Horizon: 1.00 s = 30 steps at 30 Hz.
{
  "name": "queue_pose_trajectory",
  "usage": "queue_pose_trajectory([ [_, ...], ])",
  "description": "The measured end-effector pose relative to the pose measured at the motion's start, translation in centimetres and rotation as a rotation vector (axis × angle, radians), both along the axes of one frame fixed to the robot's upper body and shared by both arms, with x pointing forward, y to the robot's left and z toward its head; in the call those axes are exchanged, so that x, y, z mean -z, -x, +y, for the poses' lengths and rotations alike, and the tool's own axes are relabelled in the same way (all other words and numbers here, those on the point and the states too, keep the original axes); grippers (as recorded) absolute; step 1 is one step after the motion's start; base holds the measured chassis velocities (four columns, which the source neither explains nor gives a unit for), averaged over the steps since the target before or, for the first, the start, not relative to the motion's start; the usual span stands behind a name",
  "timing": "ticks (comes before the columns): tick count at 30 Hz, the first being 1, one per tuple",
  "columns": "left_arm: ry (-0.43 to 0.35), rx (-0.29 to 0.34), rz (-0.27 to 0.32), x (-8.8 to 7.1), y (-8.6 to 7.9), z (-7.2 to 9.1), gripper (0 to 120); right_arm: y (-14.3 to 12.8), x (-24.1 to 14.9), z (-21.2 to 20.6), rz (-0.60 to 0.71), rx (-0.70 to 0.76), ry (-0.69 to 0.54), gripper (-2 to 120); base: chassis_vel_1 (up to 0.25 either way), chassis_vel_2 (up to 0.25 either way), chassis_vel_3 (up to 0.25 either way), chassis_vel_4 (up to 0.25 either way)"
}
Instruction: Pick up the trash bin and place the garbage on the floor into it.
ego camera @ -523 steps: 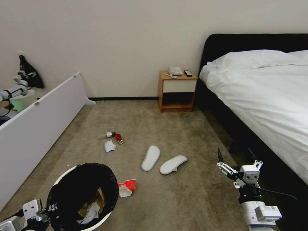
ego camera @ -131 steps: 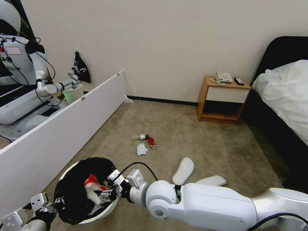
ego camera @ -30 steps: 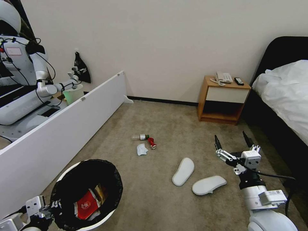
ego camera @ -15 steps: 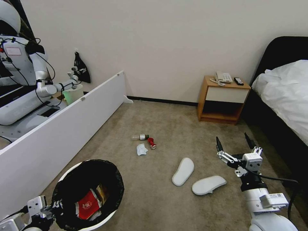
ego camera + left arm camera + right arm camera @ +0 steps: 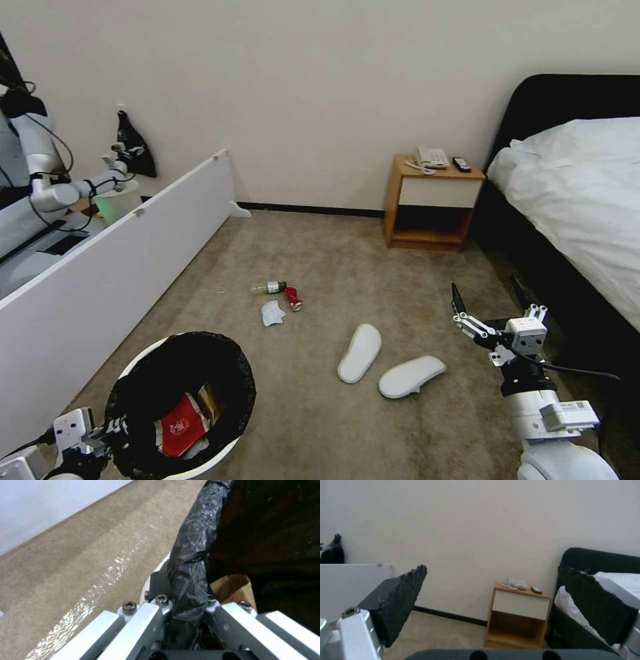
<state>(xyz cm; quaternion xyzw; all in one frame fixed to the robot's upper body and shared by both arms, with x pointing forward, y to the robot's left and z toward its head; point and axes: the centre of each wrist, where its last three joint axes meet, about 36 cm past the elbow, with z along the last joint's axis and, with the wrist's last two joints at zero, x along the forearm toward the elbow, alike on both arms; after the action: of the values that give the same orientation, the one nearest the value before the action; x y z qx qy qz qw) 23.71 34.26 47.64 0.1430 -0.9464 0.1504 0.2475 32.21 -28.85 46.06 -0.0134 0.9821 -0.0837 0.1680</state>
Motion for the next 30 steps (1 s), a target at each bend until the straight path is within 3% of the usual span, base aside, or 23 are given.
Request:
queue_pose_trajectory([
  [30, -0.006, -0.050, 0.012, 0.1, 0.4, 1.1, 2, -0.1, 0.9, -0.5, 0.000, -0.016, 0.011, 100, -0.011, 0.010, 0.010, -0.013],
])
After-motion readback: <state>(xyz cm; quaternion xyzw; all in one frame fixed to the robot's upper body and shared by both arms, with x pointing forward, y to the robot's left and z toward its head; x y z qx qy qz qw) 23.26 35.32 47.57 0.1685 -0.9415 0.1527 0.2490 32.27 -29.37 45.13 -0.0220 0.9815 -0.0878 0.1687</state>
